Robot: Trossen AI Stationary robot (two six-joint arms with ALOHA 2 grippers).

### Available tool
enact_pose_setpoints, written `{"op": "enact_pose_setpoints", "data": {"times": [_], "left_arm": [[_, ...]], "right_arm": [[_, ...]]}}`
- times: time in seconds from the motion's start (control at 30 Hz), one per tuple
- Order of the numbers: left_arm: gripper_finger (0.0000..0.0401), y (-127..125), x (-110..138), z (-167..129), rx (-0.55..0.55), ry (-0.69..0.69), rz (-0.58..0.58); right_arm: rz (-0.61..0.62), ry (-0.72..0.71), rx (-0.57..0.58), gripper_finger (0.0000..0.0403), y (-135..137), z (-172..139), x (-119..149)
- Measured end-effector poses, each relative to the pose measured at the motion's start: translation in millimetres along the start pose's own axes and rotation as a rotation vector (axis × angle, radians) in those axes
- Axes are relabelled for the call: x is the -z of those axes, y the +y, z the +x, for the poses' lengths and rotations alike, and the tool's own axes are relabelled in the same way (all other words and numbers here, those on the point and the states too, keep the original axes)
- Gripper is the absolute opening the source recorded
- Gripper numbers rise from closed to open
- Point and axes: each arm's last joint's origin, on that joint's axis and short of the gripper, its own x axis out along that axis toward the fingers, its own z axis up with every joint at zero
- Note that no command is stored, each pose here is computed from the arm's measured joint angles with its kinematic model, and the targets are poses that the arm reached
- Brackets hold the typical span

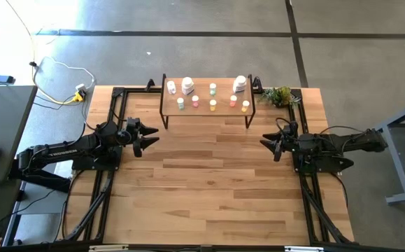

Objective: Pick and place medicine bottles onto shelf by color
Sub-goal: Return To Home Position

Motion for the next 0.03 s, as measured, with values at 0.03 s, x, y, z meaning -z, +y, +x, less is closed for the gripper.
{"op": "enact_pose_setpoints", "data": {"times": [0.03], "left_arm": [[0.0241,0.0,0.0,0.0,0.0,0.0,0.0]], "right_arm": [[0.0,0.0,0.0,0.0179,0.0,0.0,0.0]]}}
